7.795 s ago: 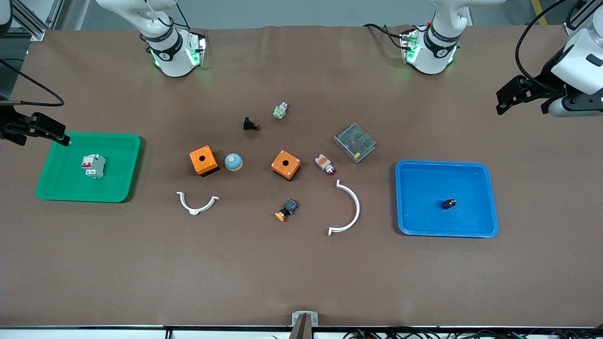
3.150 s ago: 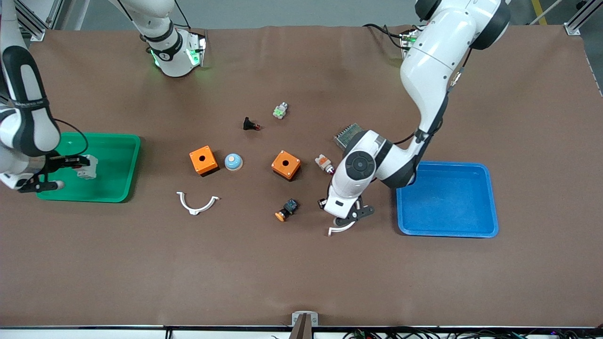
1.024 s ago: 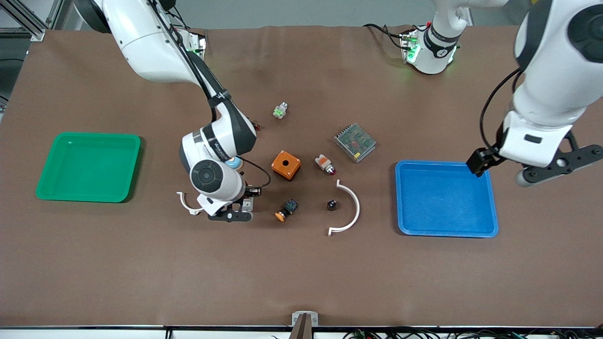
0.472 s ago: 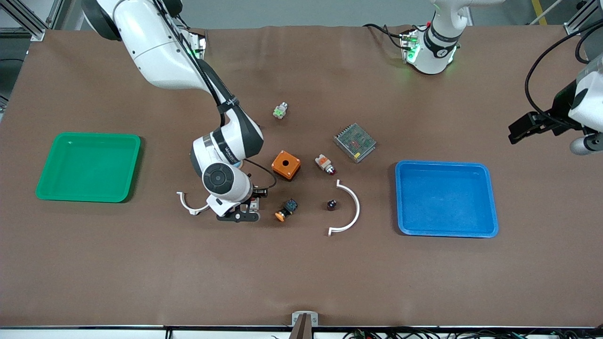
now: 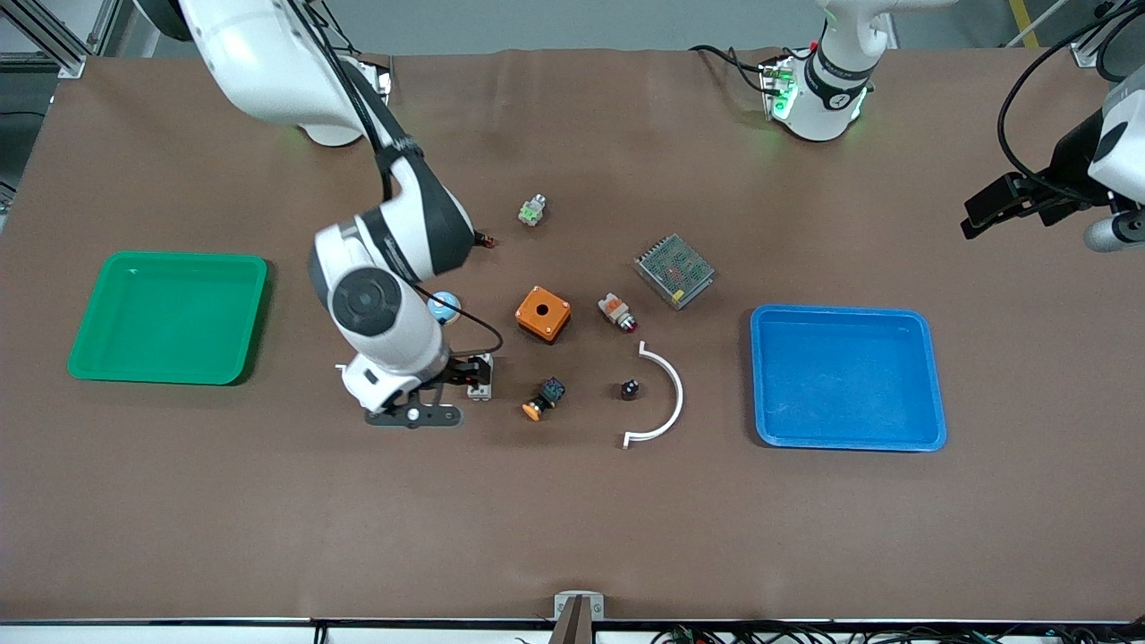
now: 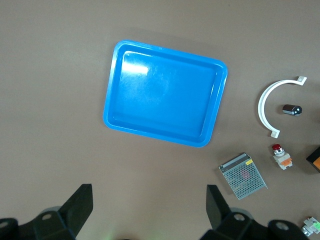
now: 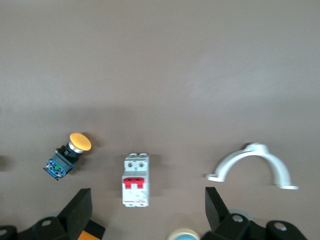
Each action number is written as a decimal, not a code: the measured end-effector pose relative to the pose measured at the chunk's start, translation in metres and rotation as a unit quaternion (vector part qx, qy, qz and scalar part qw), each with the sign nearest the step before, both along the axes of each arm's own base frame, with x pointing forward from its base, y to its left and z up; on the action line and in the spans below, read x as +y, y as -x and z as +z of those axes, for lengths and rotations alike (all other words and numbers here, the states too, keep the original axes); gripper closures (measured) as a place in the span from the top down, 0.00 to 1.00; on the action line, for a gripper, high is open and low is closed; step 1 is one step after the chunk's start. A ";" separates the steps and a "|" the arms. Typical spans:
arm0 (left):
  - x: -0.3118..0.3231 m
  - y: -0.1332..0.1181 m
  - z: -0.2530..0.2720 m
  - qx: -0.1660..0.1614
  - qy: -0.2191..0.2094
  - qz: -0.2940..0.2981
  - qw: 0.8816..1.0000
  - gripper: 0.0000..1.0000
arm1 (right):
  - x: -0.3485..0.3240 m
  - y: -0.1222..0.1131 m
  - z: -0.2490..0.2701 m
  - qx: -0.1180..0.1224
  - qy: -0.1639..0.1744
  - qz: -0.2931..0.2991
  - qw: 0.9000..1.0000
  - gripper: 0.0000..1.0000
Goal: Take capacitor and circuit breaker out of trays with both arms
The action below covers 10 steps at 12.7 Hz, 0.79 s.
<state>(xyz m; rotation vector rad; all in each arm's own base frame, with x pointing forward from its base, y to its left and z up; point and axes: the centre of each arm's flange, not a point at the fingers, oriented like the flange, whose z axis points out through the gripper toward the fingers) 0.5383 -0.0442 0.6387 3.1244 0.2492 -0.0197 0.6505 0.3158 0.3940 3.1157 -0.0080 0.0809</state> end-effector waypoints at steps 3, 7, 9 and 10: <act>-0.011 0.002 -0.001 0.000 -0.003 -0.012 1.000 1.00 | -0.041 -0.002 0.066 -0.019 0.000 -0.025 1.000 1.00; -0.037 0.005 -0.002 0.000 -0.016 -0.037 0.999 1.00 | -0.125 -0.015 0.100 -0.011 0.007 -0.060 0.998 1.00; -0.041 0.006 -0.003 0.000 -0.017 -0.043 0.999 1.00 | -0.185 -0.013 0.127 0.003 0.015 -0.020 1.000 1.00; -0.040 0.006 -0.003 0.000 -0.018 -0.050 0.999 1.00 | -0.215 -0.009 0.148 -0.001 0.018 -0.002 1.000 1.00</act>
